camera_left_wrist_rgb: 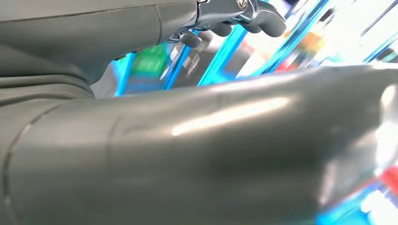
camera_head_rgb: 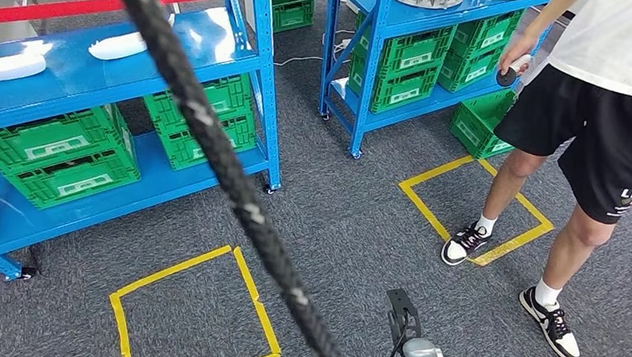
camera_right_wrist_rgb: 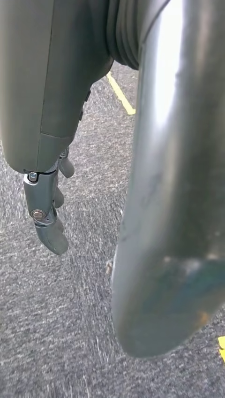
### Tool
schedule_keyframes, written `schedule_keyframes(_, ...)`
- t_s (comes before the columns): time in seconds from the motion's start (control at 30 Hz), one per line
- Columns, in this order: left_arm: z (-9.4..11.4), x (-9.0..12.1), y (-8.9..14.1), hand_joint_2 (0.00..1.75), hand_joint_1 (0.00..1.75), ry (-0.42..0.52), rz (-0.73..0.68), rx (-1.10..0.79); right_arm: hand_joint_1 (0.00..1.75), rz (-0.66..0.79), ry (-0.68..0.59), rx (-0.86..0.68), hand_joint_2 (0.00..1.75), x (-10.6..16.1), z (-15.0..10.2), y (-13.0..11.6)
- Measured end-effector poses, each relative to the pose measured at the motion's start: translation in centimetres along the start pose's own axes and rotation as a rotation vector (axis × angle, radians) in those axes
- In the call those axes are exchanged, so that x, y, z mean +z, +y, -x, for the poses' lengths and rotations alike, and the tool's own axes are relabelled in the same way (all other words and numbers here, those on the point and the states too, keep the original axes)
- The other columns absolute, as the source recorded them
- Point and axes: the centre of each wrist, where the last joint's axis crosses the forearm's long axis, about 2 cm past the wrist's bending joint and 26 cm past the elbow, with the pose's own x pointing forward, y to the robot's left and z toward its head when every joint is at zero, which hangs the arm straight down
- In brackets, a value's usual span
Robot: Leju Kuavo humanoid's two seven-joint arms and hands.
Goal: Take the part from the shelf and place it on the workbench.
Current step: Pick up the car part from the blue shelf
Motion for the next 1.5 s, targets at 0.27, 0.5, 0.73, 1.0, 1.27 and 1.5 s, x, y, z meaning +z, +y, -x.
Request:
schedule_keyframes(0.27,-5.1,-2.5,1.9,0.0,0.0,-0.189,-0.123,-0.3,0.0,-0.006,0.012,-0.015,0.0,0.0,0.0,0.3)
schedule_keyframes(0.5,-8.2,-3.5,1.8,0.0,0.0,-0.248,-0.109,-0.572,0.0,-0.009,0.013,-0.008,0.0,0.0,0.0,0.5)
schedule_keyframes(0.73,-10.1,-3.9,0.8,0.0,0.0,-0.229,0.007,-0.709,0.0,-0.005,0.017,-0.013,0.0,0.0,0.1,0.6)
schedule_keyframes(1.0,-13.5,-4.0,-2.1,0.0,0.0,-0.23,0.08,-0.641,0.0,0.005,0.008,-0.031,0.0,0.0,0.3,0.6)
schedule_keyframes(1.27,-14.1,-4.3,-1.4,0.0,0.0,-0.245,0.042,-0.669,0.0,-0.011,-0.017,0.014,0.0,0.0,0.3,1.0)
schedule_keyframes(1.5,-11.4,-4.2,0.5,0.0,0.0,-0.215,0.026,-0.687,0.0,-0.027,-0.003,0.055,0.0,0.0,0.4,1.2)
